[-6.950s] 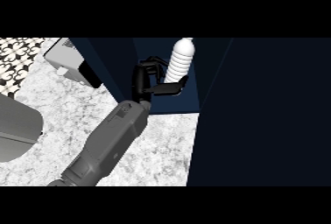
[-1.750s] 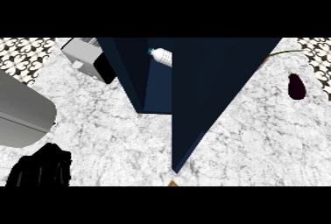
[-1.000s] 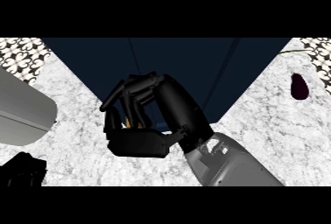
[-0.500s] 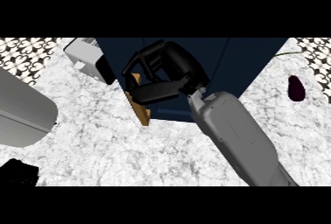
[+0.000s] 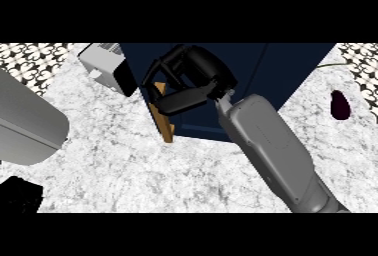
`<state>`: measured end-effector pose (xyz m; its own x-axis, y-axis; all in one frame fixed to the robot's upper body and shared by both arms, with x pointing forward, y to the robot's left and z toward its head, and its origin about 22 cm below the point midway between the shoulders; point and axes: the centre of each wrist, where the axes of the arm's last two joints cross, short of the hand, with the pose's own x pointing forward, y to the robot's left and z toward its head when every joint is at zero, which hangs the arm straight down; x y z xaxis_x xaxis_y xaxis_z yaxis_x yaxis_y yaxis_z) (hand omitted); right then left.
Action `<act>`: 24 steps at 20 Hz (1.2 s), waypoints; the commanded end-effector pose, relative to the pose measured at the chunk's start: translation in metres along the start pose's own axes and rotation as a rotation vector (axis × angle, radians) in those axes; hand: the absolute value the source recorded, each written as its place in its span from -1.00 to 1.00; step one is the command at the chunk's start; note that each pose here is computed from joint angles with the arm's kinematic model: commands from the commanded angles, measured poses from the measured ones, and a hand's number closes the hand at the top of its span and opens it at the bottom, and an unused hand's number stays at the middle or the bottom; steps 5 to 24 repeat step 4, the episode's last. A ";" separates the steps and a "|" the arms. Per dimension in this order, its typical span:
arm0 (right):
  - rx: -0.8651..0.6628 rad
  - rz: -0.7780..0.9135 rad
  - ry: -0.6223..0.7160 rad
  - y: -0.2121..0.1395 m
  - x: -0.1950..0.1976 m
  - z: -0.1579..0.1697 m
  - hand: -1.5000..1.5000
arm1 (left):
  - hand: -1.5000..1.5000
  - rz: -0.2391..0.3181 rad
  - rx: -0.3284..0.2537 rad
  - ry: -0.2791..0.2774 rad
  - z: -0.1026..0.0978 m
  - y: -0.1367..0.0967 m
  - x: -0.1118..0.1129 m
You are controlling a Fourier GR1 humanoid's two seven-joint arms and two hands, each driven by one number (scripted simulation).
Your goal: Pick up the bottled water, place it into the cabinet and close the cabinet
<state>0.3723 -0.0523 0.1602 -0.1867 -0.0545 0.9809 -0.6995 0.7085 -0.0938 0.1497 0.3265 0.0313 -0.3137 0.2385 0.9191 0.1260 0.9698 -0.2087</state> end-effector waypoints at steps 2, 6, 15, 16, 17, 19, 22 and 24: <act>-0.255 0.020 0.086 -0.073 -0.014 0.018 1.00 | 1.00 0.003 -0.011 0.008 -0.006 -0.001 0.004; -0.256 0.031 0.097 -0.081 -0.016 0.023 1.00 | 1.00 -0.001 -0.003 -0.003 -0.003 -0.003 0.005; -0.256 0.031 0.097 -0.081 -0.016 0.023 1.00 | 1.00 -0.001 -0.003 -0.003 -0.003 -0.003 0.005; -0.256 0.031 0.097 -0.081 -0.016 0.023 1.00 | 1.00 -0.001 -0.003 -0.003 -0.003 -0.003 0.005; -0.256 0.031 0.097 -0.081 -0.016 0.023 1.00 | 1.00 -0.001 -0.003 -0.003 -0.003 -0.003 0.005; -0.256 0.031 0.097 -0.081 -0.016 0.023 1.00 | 1.00 -0.001 -0.003 -0.003 -0.003 -0.003 0.005; -0.256 0.031 0.097 -0.081 -0.016 0.023 1.00 | 1.00 -0.001 -0.003 -0.003 -0.003 -0.003 0.005; -0.256 0.031 0.097 -0.081 -0.016 0.023 1.00 | 1.00 -0.001 -0.003 -0.003 -0.003 -0.003 0.005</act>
